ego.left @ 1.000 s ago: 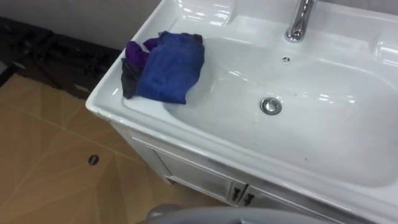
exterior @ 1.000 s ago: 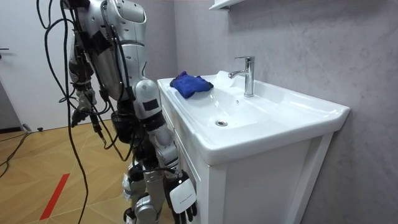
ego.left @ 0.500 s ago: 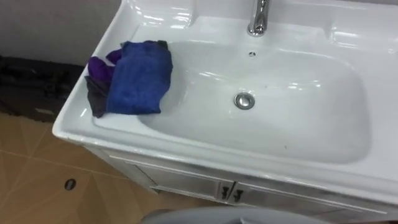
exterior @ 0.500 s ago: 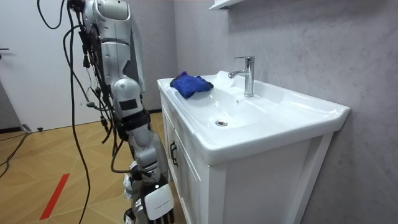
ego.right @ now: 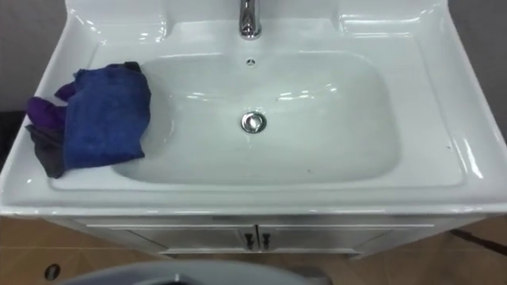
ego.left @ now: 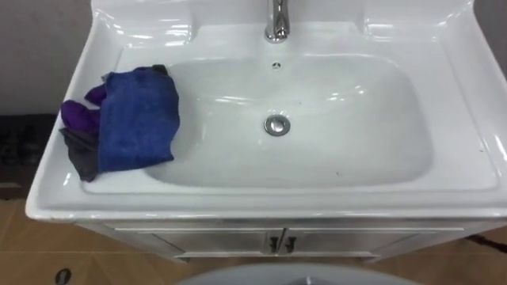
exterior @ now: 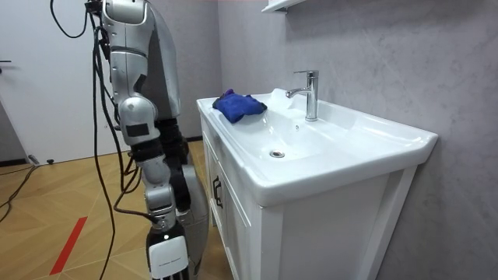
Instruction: Wipe basin
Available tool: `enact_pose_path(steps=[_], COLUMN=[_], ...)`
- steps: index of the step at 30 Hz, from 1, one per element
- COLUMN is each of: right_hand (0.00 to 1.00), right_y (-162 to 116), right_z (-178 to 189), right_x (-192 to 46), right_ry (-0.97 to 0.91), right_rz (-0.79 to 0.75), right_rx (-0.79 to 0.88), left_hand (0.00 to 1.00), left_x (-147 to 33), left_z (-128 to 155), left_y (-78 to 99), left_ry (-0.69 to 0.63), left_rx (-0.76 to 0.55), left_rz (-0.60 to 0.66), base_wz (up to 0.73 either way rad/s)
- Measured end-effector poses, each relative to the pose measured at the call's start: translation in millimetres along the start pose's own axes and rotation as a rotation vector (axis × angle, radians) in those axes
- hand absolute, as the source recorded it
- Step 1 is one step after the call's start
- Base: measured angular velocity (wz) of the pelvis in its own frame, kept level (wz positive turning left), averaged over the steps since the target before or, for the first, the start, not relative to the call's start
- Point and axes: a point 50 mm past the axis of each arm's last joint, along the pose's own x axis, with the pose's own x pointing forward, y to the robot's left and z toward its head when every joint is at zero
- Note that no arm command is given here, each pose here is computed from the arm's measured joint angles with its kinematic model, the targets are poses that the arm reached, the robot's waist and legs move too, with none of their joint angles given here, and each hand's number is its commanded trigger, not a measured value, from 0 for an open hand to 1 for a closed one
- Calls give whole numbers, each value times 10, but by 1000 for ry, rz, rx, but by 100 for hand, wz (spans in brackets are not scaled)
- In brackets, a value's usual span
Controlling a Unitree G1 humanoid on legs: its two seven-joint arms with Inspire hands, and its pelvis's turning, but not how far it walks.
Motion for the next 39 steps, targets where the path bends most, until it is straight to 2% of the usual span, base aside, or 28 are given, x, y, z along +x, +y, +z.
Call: enact_pose_path(steps=[15,25,39], right_hand=[0,0,0], right_y=[1,24,49], right_z=[57,112,163], right_x=[-1,-3,-5], right_ry=[8,6,2], right_rz=[-21,-3,24], right_rx=[14,-26,-42], left_hand=[0,0,0], left_x=[-7,-40,-56], left_z=[79,-159,-220], left_y=[-72,-140,-192], left_ry=[-16,66,111], left_rx=[31,68,81], left_rz=[-24,-75,-144], base_wz=[-5,0,5])
